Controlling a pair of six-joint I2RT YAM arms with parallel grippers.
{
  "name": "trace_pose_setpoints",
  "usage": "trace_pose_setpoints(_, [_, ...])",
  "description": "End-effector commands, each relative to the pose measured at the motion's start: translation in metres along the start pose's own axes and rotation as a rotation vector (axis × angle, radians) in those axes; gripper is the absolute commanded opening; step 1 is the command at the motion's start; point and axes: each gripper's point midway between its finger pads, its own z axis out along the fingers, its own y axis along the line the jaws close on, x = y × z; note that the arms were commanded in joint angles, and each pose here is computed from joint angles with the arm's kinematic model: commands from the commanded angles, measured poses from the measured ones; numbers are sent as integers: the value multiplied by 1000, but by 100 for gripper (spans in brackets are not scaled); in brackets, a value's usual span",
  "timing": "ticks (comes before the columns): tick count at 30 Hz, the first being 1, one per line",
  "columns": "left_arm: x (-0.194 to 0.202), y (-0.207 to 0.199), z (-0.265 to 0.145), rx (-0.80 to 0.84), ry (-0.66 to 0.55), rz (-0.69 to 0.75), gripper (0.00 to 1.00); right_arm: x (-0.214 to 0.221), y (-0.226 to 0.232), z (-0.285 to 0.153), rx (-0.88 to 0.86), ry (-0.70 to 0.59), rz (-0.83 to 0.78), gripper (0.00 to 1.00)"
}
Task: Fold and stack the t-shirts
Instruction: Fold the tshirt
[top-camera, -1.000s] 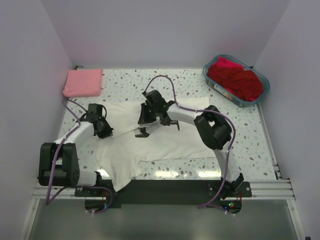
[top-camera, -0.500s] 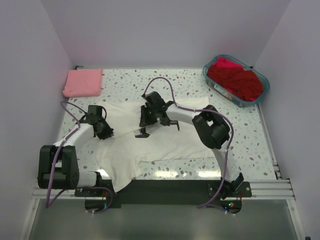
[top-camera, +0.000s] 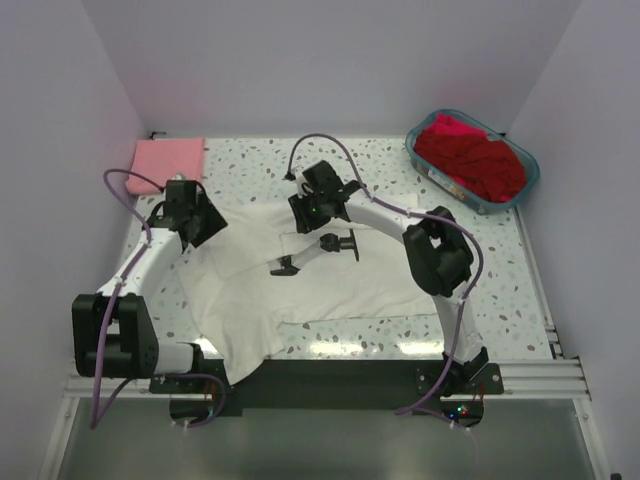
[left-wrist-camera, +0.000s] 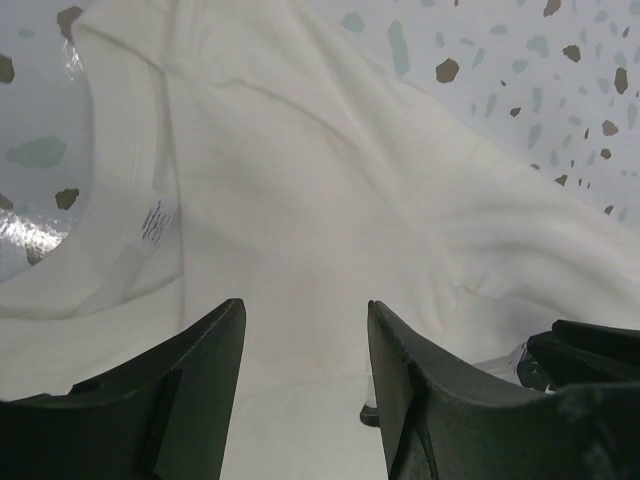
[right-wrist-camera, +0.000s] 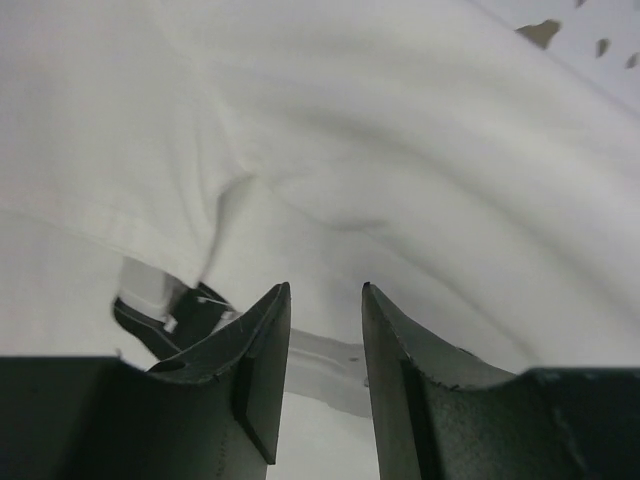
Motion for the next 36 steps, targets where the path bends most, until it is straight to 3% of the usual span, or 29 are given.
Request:
trace_pose_setpoints(1, [-23,-13,5,17,-55,66,57,-17,-23,-31,84,-3,-354,39])
trace_pose_setpoints(9, [-19,-11,12,11,-23,108,59,-20,-47,-19,170,22,-516,37])
trace_pose_setpoints(32, [-2,6,13,-25,12,132,59,2,-60,14,162,108,-550,30])
trace_pose_setpoints(36, [-1,7,11,-28,13,137,59,4,-61,17,160,120,-555,23])
